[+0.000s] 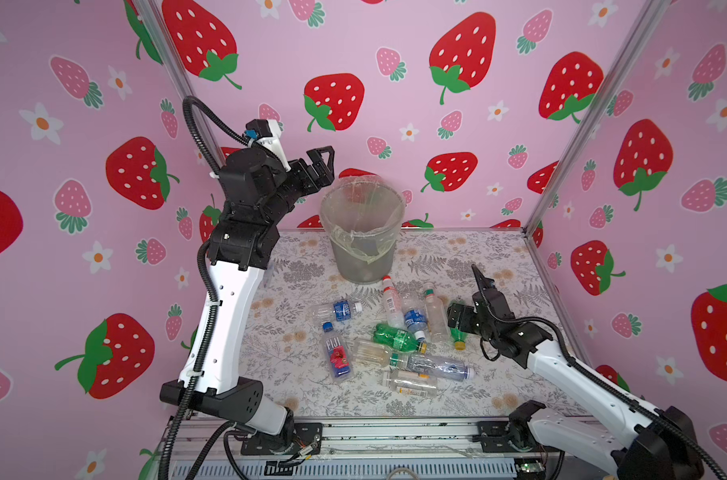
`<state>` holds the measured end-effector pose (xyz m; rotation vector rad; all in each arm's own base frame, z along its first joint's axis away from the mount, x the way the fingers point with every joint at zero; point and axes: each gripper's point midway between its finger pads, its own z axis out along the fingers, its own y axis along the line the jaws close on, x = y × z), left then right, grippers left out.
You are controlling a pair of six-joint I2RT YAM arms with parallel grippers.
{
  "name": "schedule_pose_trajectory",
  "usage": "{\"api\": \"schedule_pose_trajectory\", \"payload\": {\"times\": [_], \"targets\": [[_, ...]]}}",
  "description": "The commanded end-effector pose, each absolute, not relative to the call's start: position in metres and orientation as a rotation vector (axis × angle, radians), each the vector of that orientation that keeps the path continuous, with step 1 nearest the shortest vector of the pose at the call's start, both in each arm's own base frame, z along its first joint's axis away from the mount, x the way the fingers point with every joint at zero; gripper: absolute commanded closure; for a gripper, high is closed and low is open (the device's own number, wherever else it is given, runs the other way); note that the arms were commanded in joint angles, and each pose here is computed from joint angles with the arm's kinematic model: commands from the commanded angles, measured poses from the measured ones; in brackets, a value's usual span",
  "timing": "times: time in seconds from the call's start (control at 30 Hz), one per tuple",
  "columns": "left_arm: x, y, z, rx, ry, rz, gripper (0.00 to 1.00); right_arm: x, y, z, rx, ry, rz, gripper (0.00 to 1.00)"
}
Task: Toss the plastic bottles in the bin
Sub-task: 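Open the left gripper over the wastebasket to drop the square bottle, then draw back the left gripper while the right gripper lowers onto the green bottle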
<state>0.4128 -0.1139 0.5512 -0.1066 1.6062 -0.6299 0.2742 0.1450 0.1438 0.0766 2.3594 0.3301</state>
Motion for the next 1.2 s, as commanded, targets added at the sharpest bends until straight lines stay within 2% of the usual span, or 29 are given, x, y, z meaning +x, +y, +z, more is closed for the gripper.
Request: {"api": "schedule_pose_trajectory", "payload": {"times": [0.0,0.37,0.8,1.17], "targets": [[0.412,-0.108,0.508,-0.112,1.727,-0.541,0.01,0.270,0.143,0.148,0.070,2.364,0.334,0.01],[0.370,-0.065,0.418,-0.222,1.893,-0.354,0.01,0.265,0.141,0.142,0.076,2.402,0.328,0.01],[0.356,-0.069,0.316,-0.267,2.134,-0.418,0.01,0.268,0.128,0.127,0.098,2.454,0.217,0.01],[0.322,-0.061,0.252,-0.336,2.287,-0.407,0.01,0.283,0.117,0.122,0.054,2.516,0.176,0.01]]}}
